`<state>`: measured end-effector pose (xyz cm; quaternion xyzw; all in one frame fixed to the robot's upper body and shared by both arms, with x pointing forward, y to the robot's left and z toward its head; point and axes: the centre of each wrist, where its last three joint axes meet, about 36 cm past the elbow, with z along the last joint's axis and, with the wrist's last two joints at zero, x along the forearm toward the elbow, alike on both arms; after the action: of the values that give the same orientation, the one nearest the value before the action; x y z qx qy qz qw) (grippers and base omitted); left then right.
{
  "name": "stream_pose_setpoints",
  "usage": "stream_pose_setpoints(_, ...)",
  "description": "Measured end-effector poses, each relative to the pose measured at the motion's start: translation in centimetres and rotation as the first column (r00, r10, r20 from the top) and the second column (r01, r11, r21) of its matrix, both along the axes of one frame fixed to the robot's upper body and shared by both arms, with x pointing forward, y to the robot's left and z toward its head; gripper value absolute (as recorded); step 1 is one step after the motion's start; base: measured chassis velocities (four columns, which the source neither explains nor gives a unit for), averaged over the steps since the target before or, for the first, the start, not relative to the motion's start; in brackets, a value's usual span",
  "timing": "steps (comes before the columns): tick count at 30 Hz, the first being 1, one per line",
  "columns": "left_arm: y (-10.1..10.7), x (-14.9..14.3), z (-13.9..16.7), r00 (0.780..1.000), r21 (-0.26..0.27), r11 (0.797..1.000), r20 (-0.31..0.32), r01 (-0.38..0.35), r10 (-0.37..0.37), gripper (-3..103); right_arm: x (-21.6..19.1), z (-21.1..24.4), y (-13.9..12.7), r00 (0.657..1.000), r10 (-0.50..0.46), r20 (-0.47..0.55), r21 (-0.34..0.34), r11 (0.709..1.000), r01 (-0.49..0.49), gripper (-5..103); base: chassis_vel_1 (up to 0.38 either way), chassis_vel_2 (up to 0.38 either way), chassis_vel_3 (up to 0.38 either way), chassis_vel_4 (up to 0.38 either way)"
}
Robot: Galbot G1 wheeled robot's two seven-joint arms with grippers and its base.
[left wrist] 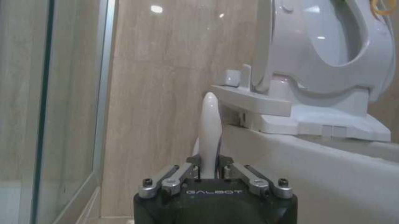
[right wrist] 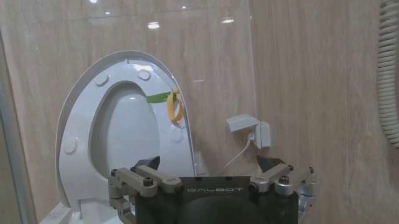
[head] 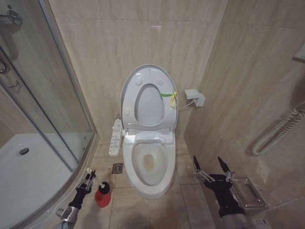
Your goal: Open the toilet lid, clean the toilet bowl with a toilet brush, close the toilet lid, and flush.
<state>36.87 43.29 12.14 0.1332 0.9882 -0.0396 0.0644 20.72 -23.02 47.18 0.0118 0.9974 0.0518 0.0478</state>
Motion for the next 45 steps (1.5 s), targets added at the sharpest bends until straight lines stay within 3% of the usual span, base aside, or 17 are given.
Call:
stream_pose_setpoints(13,0.7,-1.2,0.4,0.999,0.062,0.997,-0.013,0.038,-0.038,18,0.0,0.0,0.0,1.0,0.0,0.0,0.0,1.0,0.0,100,0.0,0.0,0.0,0.0)
stream_pose_setpoints(29,1.5,-2.0,1.5,0.999,0.083,0.996,0.022,0.04,-0.042,18,0.0,0.0,0.0,1.0,0.0,0.0,0.0,1.0,0.0,100,0.0,0.0,0.0,0.0)
stream_pose_setpoints(45,2.2,-3.1,1.4,0.999,0.09,0.995,0.012,0.036,-0.037,18,0.0,0.0,0.0,1.0,0.0,0.0,0.0,1.0,0.0,100,0.0,0.0,0.0,0.0)
